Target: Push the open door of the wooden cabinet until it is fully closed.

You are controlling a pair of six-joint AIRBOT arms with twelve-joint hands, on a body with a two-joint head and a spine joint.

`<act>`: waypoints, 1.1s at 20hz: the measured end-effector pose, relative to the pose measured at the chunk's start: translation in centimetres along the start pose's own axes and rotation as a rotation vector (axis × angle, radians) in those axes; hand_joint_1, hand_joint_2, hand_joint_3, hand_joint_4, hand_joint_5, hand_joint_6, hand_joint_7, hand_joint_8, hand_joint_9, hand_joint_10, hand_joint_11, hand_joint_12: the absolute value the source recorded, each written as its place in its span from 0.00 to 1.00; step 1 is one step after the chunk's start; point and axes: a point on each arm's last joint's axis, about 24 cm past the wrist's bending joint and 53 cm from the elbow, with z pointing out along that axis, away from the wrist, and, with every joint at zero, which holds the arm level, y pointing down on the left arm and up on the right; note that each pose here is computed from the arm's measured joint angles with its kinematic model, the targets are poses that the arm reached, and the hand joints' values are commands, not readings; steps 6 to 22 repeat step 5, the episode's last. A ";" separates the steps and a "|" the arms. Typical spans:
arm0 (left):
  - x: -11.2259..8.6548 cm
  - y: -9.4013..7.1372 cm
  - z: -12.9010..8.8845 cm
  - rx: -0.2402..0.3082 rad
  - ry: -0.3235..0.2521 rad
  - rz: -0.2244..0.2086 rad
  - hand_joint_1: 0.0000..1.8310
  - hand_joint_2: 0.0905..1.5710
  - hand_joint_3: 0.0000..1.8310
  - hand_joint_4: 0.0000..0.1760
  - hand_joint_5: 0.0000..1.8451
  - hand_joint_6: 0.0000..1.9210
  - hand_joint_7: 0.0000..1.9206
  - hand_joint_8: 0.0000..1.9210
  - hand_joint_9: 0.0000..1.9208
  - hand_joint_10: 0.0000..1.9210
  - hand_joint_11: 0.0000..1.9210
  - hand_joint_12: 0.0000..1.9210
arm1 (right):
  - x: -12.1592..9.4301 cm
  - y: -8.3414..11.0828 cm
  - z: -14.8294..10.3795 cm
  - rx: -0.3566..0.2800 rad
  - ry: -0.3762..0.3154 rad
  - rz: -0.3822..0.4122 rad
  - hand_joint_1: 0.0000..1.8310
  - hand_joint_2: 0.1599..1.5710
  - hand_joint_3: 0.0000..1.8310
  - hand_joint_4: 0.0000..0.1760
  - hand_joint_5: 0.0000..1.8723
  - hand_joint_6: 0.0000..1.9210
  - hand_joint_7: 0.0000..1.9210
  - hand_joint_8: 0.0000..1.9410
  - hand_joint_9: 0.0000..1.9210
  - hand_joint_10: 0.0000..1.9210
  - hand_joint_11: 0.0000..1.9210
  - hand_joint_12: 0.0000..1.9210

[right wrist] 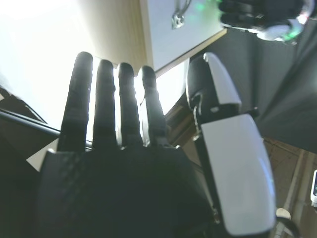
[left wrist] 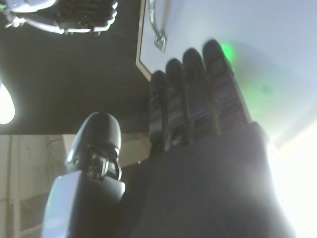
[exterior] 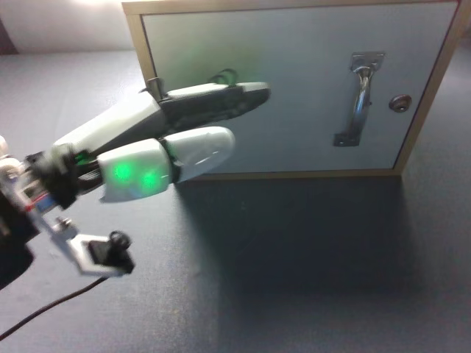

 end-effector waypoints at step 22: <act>-2.1 -1.8 -4.2 0.014 -0.091 -0.020 0.25 0.95 0.00 0.00 0.17 0.00 0.14 0.00 0.14 0.00 0.03 0.28 | -0.1 0.0 0.0 0.002 -0.004 0.005 0.41 0.79 0.00 0.02 0.18 0.00 0.16 0.00 0.16 0.00 0.15 0.08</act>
